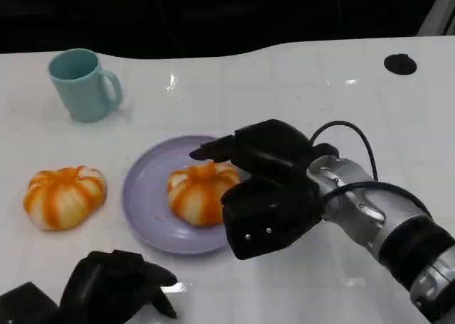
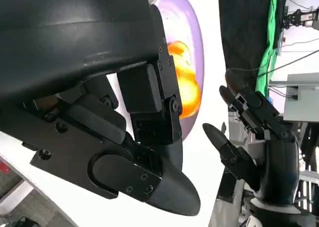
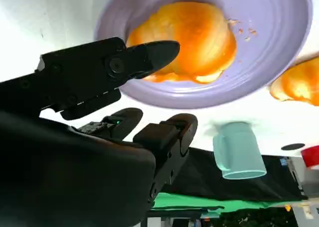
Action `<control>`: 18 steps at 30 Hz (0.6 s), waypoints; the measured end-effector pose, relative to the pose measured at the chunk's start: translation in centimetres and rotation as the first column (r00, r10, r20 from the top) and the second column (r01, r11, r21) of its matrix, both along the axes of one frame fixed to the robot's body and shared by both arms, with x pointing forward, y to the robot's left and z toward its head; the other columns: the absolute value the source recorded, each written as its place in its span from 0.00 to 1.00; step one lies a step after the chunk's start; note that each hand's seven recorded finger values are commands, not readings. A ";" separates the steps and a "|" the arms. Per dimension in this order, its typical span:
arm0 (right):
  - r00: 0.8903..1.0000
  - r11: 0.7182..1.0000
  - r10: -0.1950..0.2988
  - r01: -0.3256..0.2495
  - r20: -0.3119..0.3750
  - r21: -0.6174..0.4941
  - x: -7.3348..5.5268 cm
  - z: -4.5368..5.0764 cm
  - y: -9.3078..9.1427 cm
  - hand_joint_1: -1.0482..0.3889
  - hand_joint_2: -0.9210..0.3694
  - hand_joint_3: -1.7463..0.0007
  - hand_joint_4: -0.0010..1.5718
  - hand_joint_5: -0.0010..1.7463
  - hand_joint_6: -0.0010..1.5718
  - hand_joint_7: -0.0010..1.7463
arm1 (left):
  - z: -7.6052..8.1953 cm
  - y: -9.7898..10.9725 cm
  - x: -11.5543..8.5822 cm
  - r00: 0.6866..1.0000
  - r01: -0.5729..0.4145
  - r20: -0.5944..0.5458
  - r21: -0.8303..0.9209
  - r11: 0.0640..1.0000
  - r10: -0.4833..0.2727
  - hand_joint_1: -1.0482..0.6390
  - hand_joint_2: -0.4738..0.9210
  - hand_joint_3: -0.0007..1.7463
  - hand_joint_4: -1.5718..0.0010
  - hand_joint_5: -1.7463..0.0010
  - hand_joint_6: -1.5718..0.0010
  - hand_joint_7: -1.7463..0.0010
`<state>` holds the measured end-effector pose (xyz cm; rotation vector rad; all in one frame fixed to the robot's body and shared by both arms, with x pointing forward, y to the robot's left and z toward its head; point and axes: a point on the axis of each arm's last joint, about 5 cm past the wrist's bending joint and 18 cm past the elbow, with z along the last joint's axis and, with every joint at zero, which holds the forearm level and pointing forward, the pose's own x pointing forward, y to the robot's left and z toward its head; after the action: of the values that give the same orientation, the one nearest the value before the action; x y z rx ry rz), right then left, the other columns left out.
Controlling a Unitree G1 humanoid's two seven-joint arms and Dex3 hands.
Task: Grasp the bread from the table and place it into the plate.
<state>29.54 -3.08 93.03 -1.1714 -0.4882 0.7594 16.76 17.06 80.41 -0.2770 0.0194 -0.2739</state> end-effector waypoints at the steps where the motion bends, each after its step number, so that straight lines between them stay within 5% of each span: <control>1: 1.000 1.000 0.003 -0.003 0.001 0.016 -0.1 0.07 -0.1 0.33 0.00 0.94 0.27 0.07 0.29 0.00 | 0.0 0.0 0.0 1.000 0.000 0.001 0.000 1.000 0.000 0.00 0.95 0.00 0.15 0.49 0.00 0.89; 14: 1.000 0.973 0.016 -0.014 -0.008 0.232 -1.5 1.32 -3.1 0.37 0.00 0.94 0.32 0.10 0.31 0.02 | 0.0 0.0 0.0 1.000 -0.001 0.006 0.001 1.000 0.001 0.00 0.95 0.00 0.13 0.51 0.00 0.90; 18: 0.998 0.923 0.044 -0.024 -0.045 0.384 -2.7 0.57 -4.8 0.37 0.00 0.93 0.33 0.12 0.33 0.02 | 0.0 0.0 0.1 1.000 0.000 0.005 0.000 1.000 0.000 0.00 0.95 0.00 0.13 0.52 0.00 0.90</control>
<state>26.87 -7.89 93.60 -0.7761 -0.5846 0.6849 16.82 17.04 80.45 -0.2758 0.0140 -0.2743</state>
